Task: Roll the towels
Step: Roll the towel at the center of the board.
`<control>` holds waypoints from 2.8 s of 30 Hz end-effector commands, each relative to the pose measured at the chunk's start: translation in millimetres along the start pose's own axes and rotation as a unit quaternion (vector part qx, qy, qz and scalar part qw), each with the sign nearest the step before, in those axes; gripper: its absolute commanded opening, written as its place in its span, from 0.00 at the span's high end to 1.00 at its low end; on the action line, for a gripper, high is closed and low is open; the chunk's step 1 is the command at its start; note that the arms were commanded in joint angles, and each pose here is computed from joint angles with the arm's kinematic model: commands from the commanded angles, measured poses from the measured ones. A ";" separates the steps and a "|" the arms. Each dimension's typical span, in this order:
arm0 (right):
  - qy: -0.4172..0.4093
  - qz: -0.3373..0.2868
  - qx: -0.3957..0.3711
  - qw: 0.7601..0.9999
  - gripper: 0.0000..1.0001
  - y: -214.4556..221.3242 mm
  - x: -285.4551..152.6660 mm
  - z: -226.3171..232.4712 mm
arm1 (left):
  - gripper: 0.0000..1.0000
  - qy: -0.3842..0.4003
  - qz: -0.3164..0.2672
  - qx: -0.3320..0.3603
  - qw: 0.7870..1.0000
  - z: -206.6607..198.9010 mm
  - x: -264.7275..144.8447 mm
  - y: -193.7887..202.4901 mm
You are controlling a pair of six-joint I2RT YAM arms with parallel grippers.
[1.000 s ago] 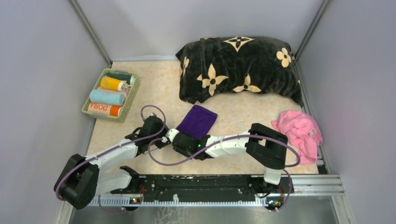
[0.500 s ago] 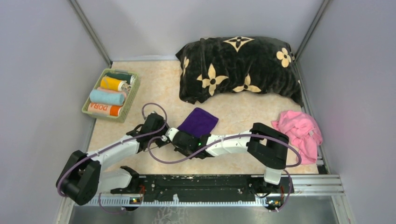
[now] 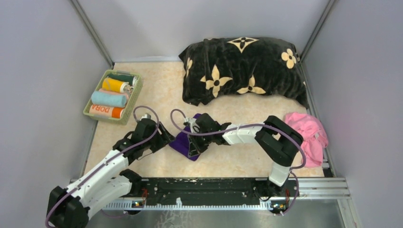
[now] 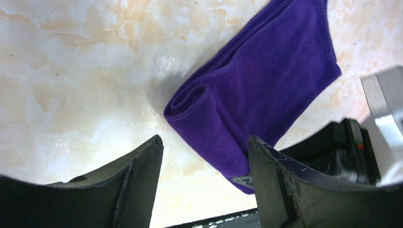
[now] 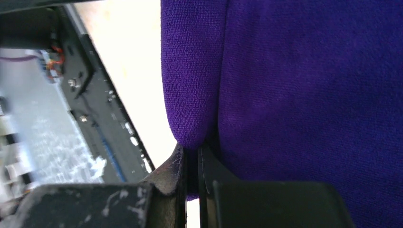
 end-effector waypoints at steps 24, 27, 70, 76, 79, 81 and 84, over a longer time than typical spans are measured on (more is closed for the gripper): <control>-0.146 -0.034 0.218 0.964 0.96 6.1 -13.8 -33.3 | 0.38 0.010 0.074 -0.005 0.997 -5.9 45.6 25.0; -0.133 -0.047 0.190 0.972 0.85 -1.2 -22.5 -31.7 | 0.40 -0.017 0.079 -0.003 0.997 5.4 50.3 28.5; 0.343 0.093 -0.269 0.895 0.68 26.0 -5.1 -30.0 | 0.39 -0.040 0.099 0.000 0.994 17.6 60.4 37.5; 0.256 0.074 -0.254 0.930 0.95 21.9 1.2 -2.0 | 0.32 -0.016 0.072 0.003 0.997 3.2 46.6 24.6; 0.176 0.045 -0.225 0.957 1.00 10.9 3.1 17.5 | 0.28 -0.001 0.042 0.004 0.999 -1.3 35.6 13.9; 0.125 0.026 -0.198 0.972 1.00 3.1 2.4 26.5 | 0.27 0.012 0.027 0.004 1.000 -4.5 26.3 8.6; 0.054 0.003 -0.149 0.987 1.00 -8.3 -0.7 34.0 | 0.25 0.017 0.023 0.000 1.000 -3.8 16.3 7.4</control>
Point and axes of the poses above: each gripper's point midway between its finger pads, its own x axis out along the fingers, its own z axis along the line the jaws close on, y = z × x, the point moved 2 cm from there along -x, back along the fingers, and after that the axes turned 9 degrees about -x, right-handed, at the moved point
